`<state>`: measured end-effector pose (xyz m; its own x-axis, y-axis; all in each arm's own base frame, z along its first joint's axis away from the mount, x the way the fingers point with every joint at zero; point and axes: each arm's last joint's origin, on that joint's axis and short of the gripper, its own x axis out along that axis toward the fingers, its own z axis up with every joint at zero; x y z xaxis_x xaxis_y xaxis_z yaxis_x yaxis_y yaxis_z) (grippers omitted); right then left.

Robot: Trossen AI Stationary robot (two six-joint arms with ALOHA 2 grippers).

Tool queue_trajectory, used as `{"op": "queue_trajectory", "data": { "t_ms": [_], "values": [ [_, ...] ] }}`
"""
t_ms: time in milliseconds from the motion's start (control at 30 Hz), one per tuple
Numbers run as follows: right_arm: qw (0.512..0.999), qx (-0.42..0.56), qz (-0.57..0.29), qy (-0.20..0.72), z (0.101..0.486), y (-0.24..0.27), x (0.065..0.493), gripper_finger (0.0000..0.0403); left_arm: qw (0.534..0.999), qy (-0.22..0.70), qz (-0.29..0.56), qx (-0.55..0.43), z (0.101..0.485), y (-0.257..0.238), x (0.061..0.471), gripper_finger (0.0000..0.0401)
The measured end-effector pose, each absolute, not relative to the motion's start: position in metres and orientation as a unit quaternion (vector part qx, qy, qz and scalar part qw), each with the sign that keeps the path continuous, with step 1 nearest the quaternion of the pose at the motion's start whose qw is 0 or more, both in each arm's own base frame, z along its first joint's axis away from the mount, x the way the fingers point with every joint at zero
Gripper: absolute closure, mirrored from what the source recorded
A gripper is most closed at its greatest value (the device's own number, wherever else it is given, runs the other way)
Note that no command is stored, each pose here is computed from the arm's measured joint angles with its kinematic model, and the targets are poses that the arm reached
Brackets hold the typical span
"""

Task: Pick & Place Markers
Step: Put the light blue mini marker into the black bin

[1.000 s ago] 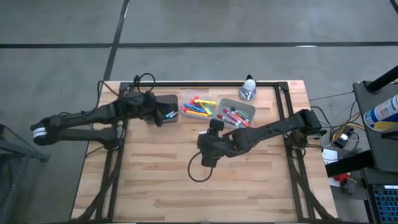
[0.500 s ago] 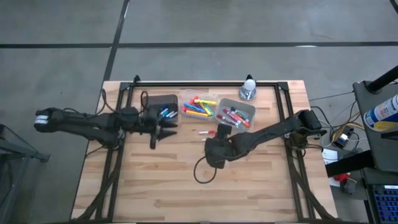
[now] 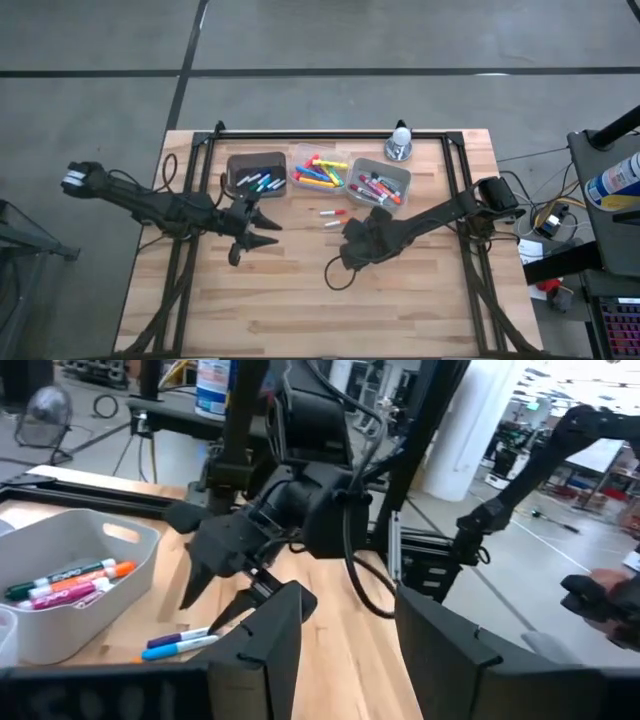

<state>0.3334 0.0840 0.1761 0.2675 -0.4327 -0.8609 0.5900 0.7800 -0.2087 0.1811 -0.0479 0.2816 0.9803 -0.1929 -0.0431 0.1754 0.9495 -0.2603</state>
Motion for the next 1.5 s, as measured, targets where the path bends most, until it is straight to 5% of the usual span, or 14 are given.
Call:
{"op": "queue_trajectory", "data": {
  "t_ms": [1133, 1500],
  "values": [
    [0.759, 0.137, -0.345, 0.535, 0.122, 0.08, 0.333, 0.0284, 0.987, 0.025, -0.091, -0.13, 0.283, -0.048, 0.183, 0.0246],
    [0.778, 0.124, -0.293, 0.542, 0.125, 0.084, 0.341, 0.0381, 0.985, 0.042, -0.088, -0.143, 0.279, -0.048, 0.183, 0.0246]
  ]
}}
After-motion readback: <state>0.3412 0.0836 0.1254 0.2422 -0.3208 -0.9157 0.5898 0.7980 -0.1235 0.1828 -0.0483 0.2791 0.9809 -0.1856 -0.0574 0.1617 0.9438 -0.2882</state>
